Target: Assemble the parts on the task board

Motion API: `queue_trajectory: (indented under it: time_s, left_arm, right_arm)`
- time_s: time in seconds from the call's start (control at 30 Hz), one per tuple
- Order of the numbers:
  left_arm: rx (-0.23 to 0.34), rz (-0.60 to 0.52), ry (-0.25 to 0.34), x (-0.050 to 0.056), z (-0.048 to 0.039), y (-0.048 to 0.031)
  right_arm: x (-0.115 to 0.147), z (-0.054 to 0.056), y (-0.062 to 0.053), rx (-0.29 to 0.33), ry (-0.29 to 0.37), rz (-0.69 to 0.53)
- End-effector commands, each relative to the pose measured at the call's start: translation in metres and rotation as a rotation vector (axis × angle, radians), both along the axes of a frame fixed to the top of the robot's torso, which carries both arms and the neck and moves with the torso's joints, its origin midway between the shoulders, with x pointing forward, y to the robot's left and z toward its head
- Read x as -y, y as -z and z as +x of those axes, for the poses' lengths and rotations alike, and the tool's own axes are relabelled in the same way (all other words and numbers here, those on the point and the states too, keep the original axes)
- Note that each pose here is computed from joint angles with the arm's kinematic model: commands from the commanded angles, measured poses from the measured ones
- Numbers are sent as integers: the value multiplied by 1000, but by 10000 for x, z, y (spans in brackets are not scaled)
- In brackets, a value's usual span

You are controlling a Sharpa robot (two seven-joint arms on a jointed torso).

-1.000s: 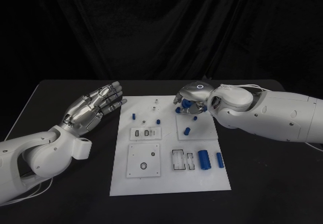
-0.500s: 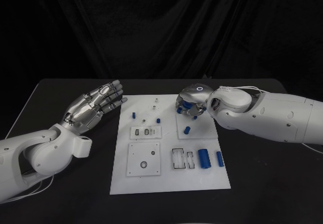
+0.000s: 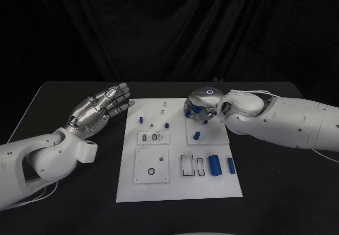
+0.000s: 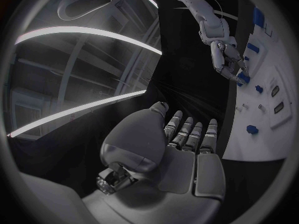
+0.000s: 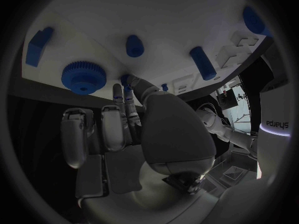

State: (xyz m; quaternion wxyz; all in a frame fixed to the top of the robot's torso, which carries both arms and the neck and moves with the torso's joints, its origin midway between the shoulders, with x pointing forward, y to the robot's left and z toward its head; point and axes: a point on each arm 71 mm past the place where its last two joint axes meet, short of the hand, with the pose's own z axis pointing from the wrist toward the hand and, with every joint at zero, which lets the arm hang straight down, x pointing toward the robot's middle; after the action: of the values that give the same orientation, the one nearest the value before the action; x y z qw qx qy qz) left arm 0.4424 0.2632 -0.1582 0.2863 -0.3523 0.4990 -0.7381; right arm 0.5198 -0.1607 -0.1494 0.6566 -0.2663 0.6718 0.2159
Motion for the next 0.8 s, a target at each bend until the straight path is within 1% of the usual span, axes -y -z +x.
queue_trajectory:
  time_s: [0.03,0.2,0.43,0.53,0.6,0.67,0.8]
  left_arm:
    - [168,-140,-37,-58,-22,-153]
    - [167,-138,-38,-63,-21,-152]
    - [166,-136,-40,-67,-26,-152]
    - [165,-136,-40,-63,-24,-151]
    - [166,-136,-39,-56,-20,-150]
    - [166,-137,-36,-43,-11,-147]
    - [166,-137,-34,-31,0,-144]
  right_arm:
    - [-7,-20,-6,29,-32,51]
    - [-28,-28,-63,52,-47,89]
    - [-178,15,-271,84,-69,100]
    - [-289,59,-367,100,-82,98]
    - [-362,91,-407,103,-89,98]
    - [-461,146,-443,96,-94,94]
    - [-577,236,-468,88,-86,79]
